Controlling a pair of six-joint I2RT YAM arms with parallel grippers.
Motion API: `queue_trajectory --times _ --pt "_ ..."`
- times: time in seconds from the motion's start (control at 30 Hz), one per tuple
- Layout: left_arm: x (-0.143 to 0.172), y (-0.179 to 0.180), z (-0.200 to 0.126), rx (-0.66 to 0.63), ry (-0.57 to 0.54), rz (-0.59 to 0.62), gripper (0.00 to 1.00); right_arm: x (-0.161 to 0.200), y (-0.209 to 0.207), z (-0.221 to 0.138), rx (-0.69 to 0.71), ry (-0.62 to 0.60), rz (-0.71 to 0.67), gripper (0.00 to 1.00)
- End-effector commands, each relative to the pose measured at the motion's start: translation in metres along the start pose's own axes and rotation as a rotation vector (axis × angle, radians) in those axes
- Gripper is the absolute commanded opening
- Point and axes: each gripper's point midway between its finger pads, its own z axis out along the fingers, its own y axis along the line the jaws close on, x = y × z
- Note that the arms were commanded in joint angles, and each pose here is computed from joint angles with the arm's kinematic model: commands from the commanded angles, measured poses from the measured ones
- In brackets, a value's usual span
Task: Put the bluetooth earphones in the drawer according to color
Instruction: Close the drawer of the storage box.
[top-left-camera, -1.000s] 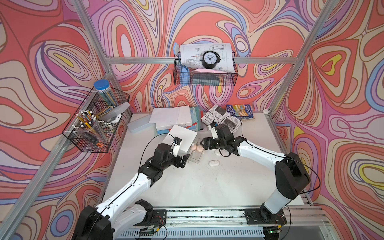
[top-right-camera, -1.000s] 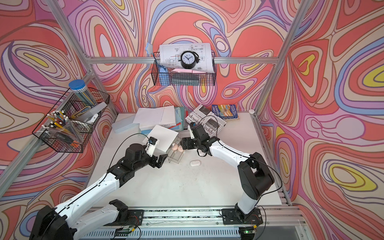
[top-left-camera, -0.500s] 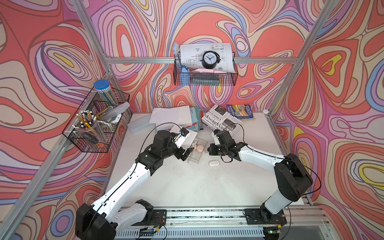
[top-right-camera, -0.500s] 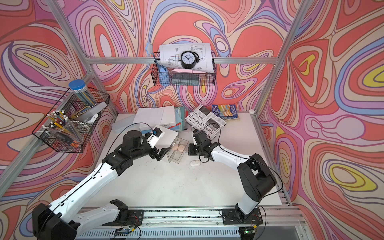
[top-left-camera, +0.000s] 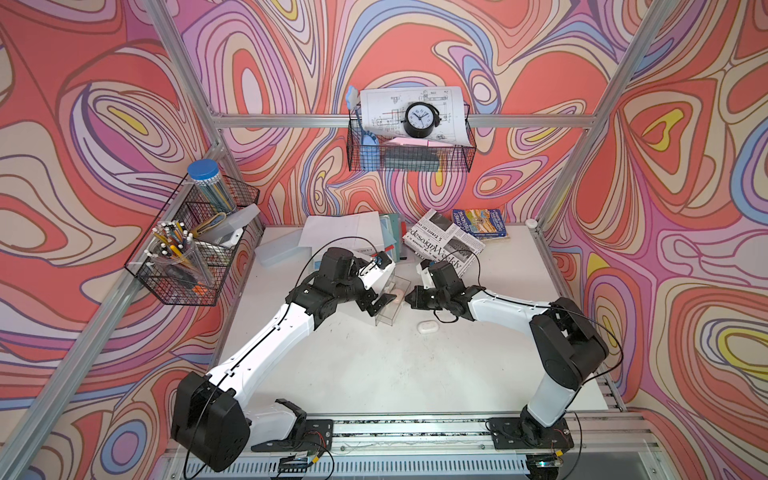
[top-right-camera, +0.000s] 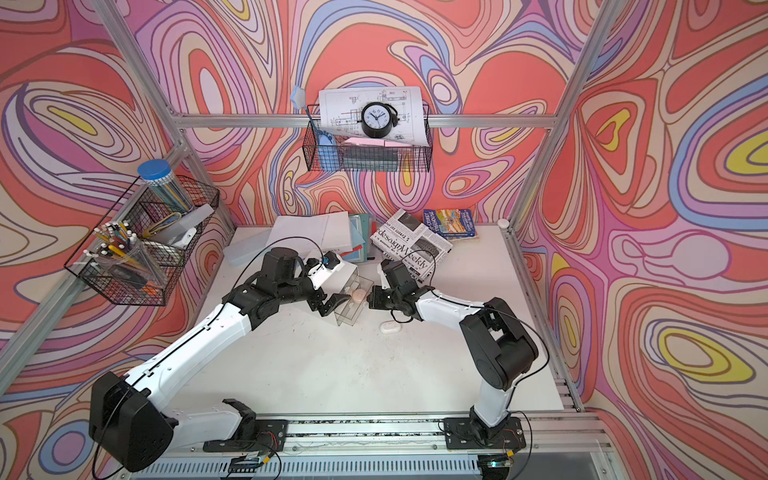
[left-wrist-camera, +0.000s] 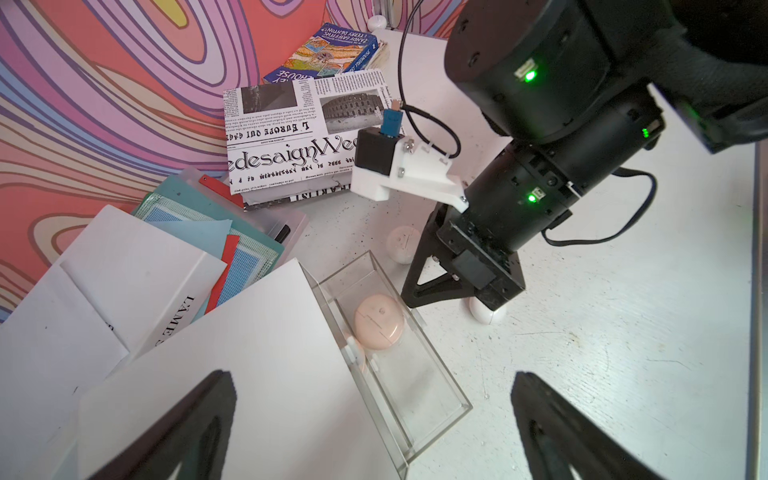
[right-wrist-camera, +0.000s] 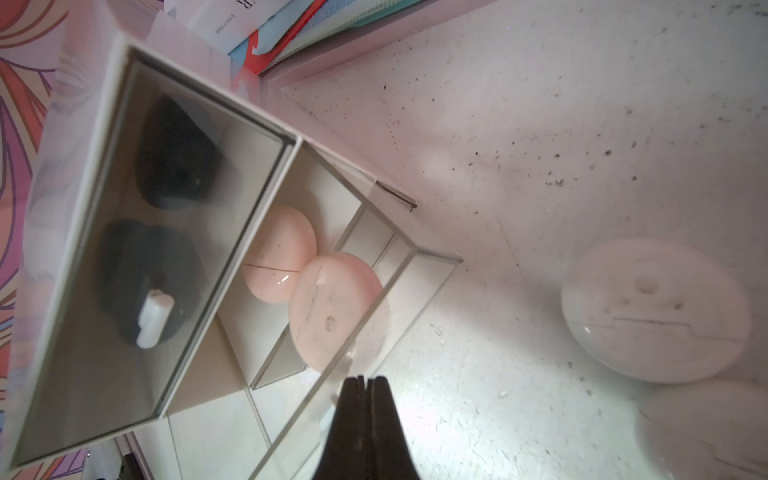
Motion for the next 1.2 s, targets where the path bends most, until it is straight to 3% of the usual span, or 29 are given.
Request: queue_trajectory --times 0.0,0.47,1.0,1.17 --pt "0.005 -0.002 -0.003 0.001 0.006 -0.004 0.99 -0.015 0.017 0.007 -0.077 -0.022 -0.004 0.00" --pt "0.014 -0.002 -0.007 -0.018 0.039 -0.018 0.99 -0.032 0.039 0.027 -0.186 -0.020 0.053 0.00" --pt "0.026 0.005 -0.001 -0.050 0.083 -0.020 0.98 -0.030 0.037 0.036 -0.189 0.006 0.079 0.00" --pt "0.027 0.007 0.004 -0.058 0.074 -0.035 0.94 -0.024 0.031 0.028 -0.171 -0.010 0.115 0.00"
